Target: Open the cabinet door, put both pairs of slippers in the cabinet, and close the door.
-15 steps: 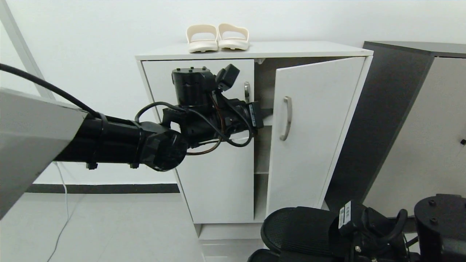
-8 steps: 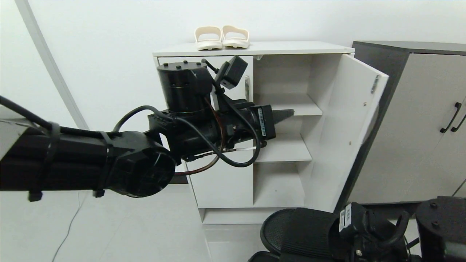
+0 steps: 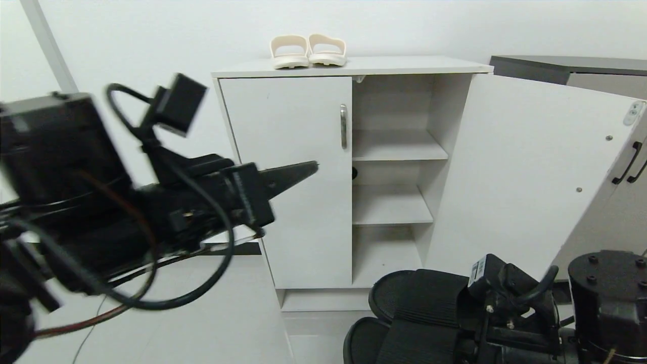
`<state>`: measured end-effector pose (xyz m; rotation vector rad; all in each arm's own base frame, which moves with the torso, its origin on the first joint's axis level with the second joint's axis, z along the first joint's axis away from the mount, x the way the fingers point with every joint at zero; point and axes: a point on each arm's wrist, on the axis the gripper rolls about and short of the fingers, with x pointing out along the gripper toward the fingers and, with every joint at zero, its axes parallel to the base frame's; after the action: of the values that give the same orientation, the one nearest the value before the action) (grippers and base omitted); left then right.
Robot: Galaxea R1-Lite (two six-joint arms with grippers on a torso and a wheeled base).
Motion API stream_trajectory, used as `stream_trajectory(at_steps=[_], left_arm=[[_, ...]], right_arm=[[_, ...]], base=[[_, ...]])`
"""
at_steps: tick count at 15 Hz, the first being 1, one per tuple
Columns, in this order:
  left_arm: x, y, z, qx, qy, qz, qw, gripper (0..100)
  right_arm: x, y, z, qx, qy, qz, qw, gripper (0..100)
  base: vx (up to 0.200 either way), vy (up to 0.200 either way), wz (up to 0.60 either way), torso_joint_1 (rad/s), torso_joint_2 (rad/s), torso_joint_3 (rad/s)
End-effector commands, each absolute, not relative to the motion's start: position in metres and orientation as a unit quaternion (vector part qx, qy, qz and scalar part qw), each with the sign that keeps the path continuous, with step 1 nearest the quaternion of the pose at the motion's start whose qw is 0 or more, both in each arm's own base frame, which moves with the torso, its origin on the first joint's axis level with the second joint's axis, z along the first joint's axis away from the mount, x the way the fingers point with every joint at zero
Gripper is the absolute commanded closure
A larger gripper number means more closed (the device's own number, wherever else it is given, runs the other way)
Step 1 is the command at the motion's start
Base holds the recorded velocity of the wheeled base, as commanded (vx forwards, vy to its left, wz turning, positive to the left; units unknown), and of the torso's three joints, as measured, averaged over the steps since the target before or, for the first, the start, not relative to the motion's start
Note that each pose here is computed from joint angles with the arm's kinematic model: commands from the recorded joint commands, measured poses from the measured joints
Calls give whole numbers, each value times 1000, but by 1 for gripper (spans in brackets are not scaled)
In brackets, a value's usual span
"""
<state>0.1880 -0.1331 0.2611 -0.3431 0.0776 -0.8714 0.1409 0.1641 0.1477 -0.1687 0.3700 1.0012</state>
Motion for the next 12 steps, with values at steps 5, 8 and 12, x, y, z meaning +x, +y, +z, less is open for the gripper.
stream_trajectory(at_steps=[5, 8, 12], left_arm=[[-19, 3, 200, -172, 4, -286, 943, 100], [-58, 8, 167, -169, -9, -206, 964, 100], [-43, 8, 132, -98, 50, -87, 990, 100]], right_arm=[[152, 168, 143, -80, 187, 467, 861, 100], [153, 169, 142, -80, 189, 466, 861, 100], [165, 173, 139, -75, 184, 454, 869, 100]], base=[[0, 0, 0, 0, 0, 0], [0, 0, 0, 0, 0, 0], [0, 0, 0, 0, 0, 0]])
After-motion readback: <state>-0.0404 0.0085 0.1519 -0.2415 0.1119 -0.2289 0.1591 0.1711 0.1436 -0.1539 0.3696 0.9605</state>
